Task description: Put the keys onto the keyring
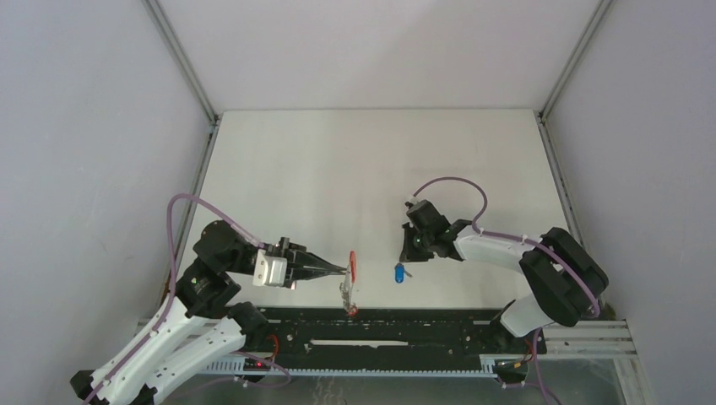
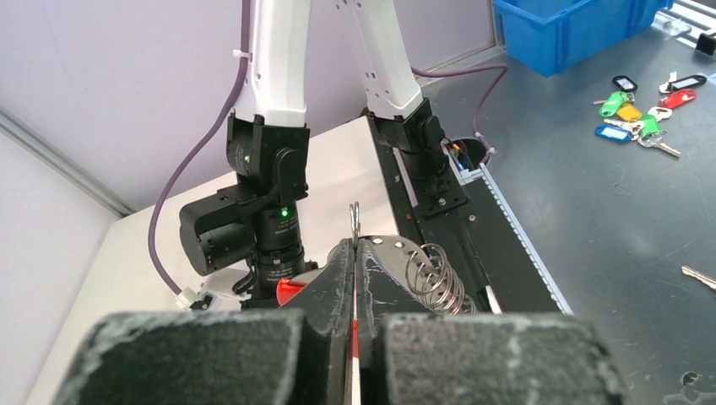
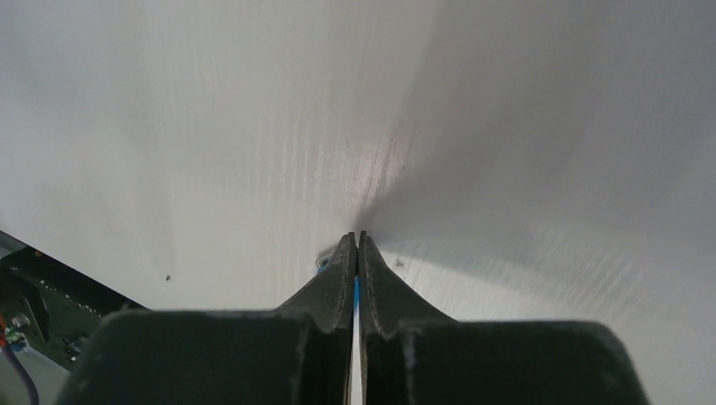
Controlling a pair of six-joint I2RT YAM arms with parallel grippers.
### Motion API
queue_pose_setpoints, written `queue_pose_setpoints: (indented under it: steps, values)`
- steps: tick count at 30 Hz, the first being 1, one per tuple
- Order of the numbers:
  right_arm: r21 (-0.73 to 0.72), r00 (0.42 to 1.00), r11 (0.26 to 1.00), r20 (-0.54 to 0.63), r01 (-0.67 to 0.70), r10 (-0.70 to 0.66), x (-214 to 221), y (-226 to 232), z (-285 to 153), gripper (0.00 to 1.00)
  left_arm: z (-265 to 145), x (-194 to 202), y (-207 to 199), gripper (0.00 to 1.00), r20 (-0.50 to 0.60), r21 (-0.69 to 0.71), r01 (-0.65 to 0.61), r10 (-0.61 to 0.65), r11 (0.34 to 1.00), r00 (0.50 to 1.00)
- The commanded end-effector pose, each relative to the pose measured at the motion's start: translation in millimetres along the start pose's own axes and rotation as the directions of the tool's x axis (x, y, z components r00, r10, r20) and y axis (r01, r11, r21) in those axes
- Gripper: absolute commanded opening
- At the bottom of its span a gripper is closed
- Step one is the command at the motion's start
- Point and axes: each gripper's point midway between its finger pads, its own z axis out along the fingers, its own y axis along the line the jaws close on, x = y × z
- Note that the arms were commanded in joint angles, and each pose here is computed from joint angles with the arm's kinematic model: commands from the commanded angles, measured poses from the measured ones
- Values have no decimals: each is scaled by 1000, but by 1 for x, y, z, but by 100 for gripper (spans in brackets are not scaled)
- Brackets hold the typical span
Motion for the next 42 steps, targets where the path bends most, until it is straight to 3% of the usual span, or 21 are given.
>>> queue_pose_setpoints:
  steps: [1,15,21,28,36,37,42]
  values:
    - [-42,999,999,35,26,-24,-4,8,-11,3,-2,-23,7,0,39,-24,-59,60,998,997]
    - [-91,997,995,68,40,-34,-3,14,-26,0,-1,-20,10,0,31,-28,-65,66,997,997]
    - [-7,992,999,125,33,-32,-11,3,-22,0,-1,-19,10,0,28,-28,-67,68,997,997]
    - [208,963,978,258,22,-76,-25,-15,-25,0,-1,-18,10,0,25,-31,-66,67,997,997]
    - [285,961,953,222,98,-165,-16,-6,-14,0,-1,-18,10,0,23,-32,-63,64,998,998]
    - [284,962,954,218,101,-167,-16,-4,-13,1,-1,-18,10,0,23,-32,-63,63,998,998]
    - [248,962,963,219,107,-164,-17,5,-15,27,-1,-19,10,0,24,-31,-62,63,998,998]
